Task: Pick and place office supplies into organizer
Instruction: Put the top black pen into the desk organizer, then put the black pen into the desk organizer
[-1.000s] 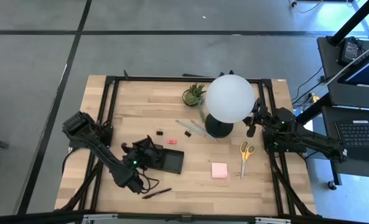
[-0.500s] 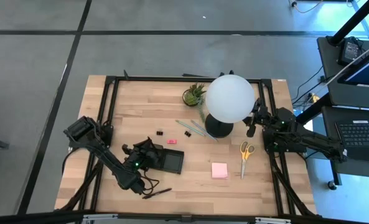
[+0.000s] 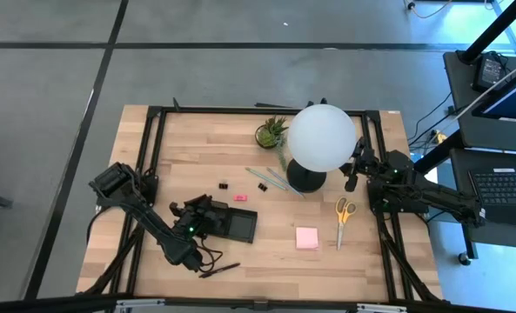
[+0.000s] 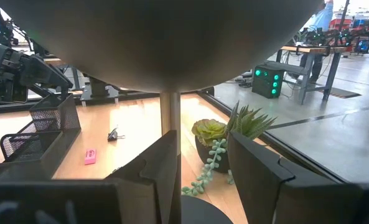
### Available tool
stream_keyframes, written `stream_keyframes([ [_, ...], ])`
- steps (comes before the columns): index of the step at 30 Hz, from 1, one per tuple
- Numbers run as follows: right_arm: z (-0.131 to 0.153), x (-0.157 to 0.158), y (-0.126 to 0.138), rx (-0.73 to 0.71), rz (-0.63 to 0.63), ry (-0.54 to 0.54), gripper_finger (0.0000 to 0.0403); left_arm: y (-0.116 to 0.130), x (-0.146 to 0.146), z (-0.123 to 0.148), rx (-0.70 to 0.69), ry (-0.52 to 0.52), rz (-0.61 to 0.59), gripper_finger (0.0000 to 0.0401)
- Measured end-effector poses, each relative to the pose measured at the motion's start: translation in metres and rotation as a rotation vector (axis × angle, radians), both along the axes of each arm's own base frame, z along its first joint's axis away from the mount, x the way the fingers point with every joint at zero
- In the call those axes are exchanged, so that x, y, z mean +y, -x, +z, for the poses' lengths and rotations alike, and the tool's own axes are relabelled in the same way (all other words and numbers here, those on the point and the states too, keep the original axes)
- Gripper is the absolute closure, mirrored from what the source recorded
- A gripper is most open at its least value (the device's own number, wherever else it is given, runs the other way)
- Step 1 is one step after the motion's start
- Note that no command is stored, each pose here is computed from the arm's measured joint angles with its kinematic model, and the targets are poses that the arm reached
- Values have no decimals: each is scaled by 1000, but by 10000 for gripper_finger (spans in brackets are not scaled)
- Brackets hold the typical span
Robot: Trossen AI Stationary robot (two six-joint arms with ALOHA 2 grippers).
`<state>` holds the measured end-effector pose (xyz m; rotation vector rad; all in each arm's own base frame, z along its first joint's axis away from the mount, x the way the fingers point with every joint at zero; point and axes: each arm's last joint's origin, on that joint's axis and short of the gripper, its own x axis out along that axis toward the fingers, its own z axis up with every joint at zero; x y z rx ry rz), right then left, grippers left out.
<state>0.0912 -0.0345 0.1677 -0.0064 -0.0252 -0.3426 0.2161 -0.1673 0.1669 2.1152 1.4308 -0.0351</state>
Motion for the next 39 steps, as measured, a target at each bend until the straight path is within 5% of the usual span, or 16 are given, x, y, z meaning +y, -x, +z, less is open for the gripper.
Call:
stream_keyframes([
  [11,0,0,0,0,0,0,258,5,-2,6,-78,18,29,290],
  [17,0,0,0,0,0,0,258,8,-12,12,-234,131,73,293],
  [26,0,0,0,-8,1,-22,258,10,-19,15,-411,397,416,295],
  [34,0,0,0,-7,1,-21,258,3,-27,27,-458,472,450,304],
  [39,0,0,0,-7,1,-21,258,-12,-37,52,-593,609,514,309],
])
